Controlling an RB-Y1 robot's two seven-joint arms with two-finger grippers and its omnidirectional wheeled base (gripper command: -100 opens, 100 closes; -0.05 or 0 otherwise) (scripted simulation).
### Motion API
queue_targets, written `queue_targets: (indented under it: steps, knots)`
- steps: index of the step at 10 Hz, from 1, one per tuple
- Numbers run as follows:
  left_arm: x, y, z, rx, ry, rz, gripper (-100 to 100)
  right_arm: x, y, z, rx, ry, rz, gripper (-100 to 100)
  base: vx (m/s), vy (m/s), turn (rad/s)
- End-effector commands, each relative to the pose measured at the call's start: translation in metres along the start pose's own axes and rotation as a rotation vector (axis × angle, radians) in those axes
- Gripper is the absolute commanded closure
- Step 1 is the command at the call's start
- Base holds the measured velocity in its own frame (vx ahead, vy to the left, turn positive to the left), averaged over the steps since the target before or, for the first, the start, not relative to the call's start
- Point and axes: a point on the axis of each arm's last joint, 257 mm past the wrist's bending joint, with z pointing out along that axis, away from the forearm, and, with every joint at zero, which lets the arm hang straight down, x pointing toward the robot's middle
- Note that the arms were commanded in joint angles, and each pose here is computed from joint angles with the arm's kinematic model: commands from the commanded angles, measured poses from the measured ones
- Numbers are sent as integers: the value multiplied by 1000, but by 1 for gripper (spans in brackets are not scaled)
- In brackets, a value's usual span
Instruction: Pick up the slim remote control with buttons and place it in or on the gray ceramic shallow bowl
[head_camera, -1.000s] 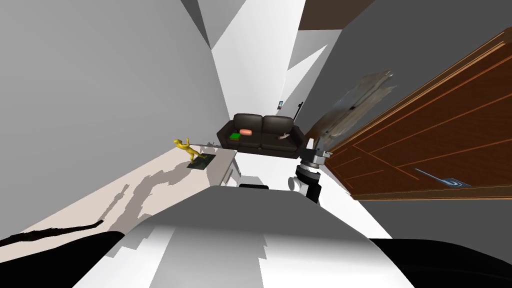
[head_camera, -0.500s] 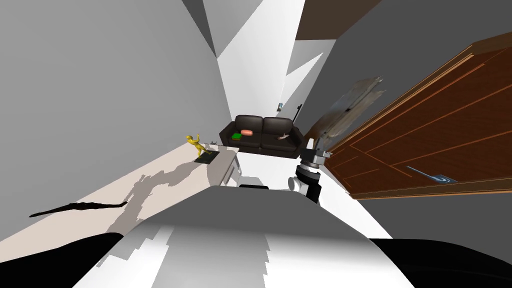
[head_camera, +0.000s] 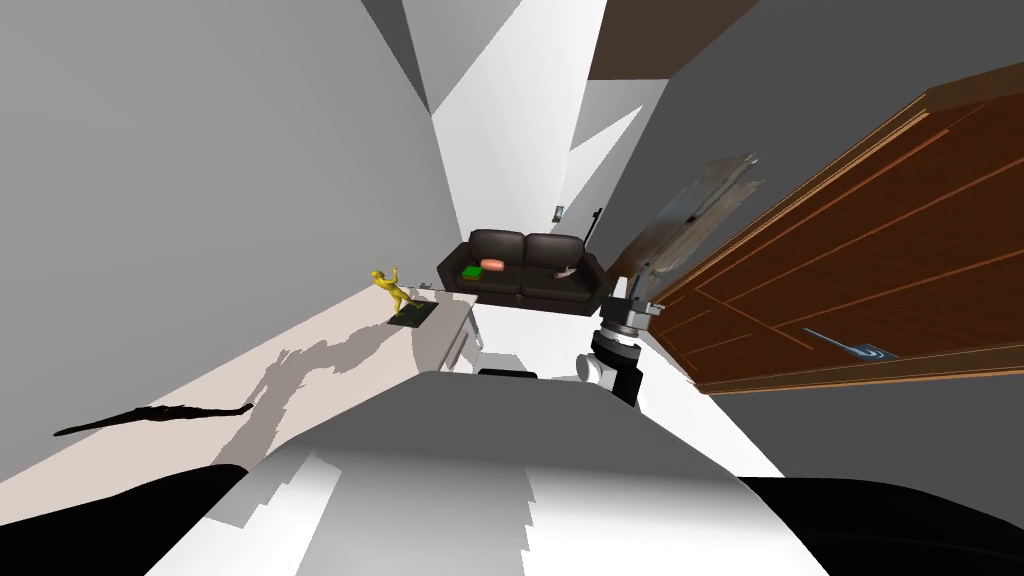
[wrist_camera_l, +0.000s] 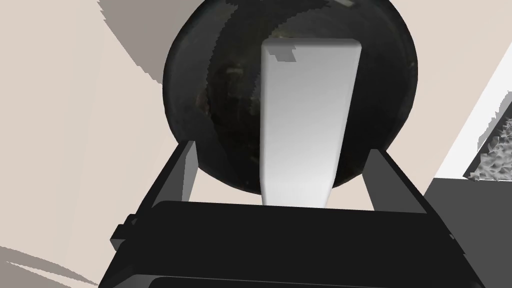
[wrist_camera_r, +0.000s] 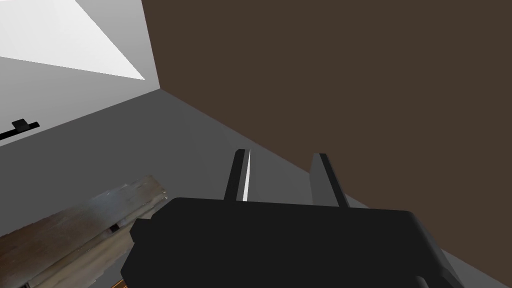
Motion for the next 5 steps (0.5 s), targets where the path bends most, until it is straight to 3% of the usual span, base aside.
queue_targets:
  steps: [1, 2, 5]
  knots:
    - [6, -2, -1, -5, 3, -14, -100, 0, 0, 0, 0, 0, 0, 0, -106, -24, -80]
    - [20, -7, -4, -10, 8, -13, -100, 0, 0, 0, 0, 0, 0, 0, -146, -38, -117]
    - [33, -12, -8, -14, 12, -44, -100, 0, 0, 0, 0, 0, 0, 0, -114, -15, -80]
